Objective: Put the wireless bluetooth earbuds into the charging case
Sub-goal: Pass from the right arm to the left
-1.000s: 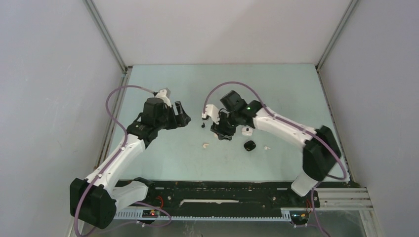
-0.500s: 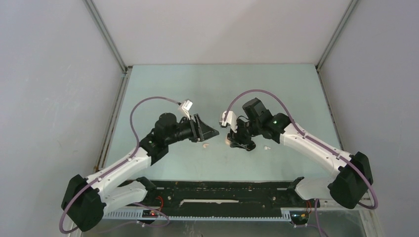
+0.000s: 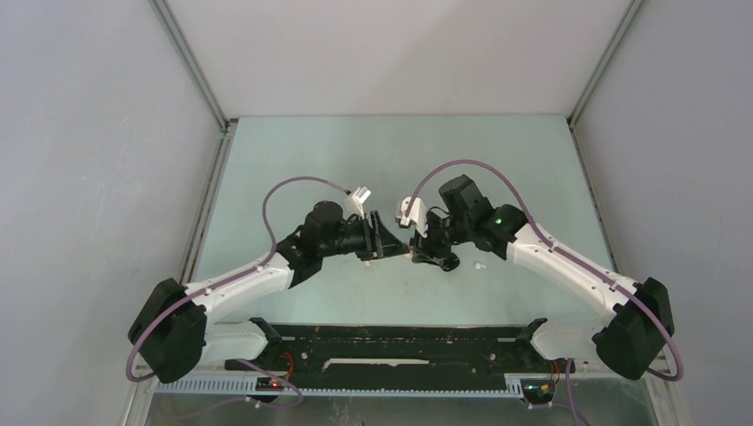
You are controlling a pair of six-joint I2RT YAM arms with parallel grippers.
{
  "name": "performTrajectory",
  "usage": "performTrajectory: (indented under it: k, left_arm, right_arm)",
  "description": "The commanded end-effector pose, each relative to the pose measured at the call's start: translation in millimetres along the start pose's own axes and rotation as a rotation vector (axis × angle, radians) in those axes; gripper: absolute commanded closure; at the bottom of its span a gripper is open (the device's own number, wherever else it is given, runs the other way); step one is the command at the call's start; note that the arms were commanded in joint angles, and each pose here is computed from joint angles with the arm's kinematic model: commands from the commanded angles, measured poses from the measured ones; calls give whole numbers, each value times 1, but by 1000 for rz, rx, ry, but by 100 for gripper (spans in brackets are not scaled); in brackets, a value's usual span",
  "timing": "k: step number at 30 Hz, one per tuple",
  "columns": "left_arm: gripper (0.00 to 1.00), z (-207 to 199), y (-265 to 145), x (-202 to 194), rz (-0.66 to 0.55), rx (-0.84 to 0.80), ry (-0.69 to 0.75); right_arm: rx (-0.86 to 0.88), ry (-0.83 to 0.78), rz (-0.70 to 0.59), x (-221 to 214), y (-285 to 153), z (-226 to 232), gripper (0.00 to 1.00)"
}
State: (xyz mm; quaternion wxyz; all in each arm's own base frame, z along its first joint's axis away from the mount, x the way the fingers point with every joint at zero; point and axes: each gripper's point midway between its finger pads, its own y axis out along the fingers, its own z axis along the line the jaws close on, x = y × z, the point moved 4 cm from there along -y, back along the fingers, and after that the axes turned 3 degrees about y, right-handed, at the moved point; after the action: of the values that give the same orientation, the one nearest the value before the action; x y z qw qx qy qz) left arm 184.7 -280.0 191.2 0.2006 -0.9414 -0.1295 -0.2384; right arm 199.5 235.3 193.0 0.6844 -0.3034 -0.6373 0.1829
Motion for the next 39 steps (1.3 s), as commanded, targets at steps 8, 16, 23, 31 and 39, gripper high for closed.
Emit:
performTrajectory:
  k: [8, 16, 23, 31, 39]
  left_arm:
    - [56, -27, 9, 2, 45, -149, -16]
    - [65, -21, 15, -2, 65, -154, -41]
    - [84, -19, 14, -5, 59, -164, 10]
    - [100, -1, 5, -17, -89, -89, 434]
    - [100, -35, -25, -41, -353, -263, 863]
  right_arm:
    - [-13, -47, -50, 10, 0, 0, 69]
    - [-7, -47, -51, 10, 0, 1, 69]
    - [37, -34, -69, 9, 0, 6, 50]
    - [179, 212, -332, 27, -56, -6, 30]
    - [337, 200, -331, 11, -71, 13, 39]
